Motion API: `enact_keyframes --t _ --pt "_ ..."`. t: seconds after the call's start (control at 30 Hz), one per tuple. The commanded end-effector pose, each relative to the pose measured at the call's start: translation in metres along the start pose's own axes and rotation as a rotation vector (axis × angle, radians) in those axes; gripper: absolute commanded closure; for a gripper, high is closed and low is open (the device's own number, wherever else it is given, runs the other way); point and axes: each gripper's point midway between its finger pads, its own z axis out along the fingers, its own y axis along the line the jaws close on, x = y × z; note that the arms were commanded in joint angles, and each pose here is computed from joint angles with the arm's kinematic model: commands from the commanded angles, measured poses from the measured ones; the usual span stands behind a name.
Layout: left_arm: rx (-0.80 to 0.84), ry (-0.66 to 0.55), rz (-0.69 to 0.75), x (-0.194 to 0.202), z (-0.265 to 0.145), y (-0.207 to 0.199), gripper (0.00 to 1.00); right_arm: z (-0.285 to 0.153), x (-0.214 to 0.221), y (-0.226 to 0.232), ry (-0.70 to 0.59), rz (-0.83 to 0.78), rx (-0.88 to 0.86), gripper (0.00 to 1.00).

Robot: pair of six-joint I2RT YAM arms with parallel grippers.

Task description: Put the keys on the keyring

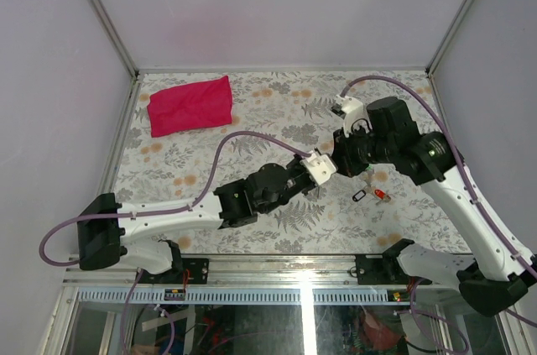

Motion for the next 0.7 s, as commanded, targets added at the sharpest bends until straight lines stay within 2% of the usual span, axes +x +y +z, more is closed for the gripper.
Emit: enact_keyframes --t 0.0,0.13,0.33,0.67 --pt "-0.031 -0.126 -0.143 -0.045 -0.005 0.008 1.0 -0.014 -0.043 0.014 -0.254 -0.101 -0.053 0.89" --pt "-0.034 -0.145 -0.184 -0.052 -0.007 0.01 1.0 -0.019 -0.049 0.017 -0.343 -0.125 -0.064 0.85" --pt "-0.031 -0.156 -0.21 -0.057 -0.008 0.01 1.0 -0.018 -0.046 0.019 -0.39 -0.131 -0.08 0.78" --pt "-0.069 -0.18 -0.247 -0.067 -0.013 0.02 1.0 -0.015 -0.042 0.016 -0.43 -0.121 -0.077 0.75"
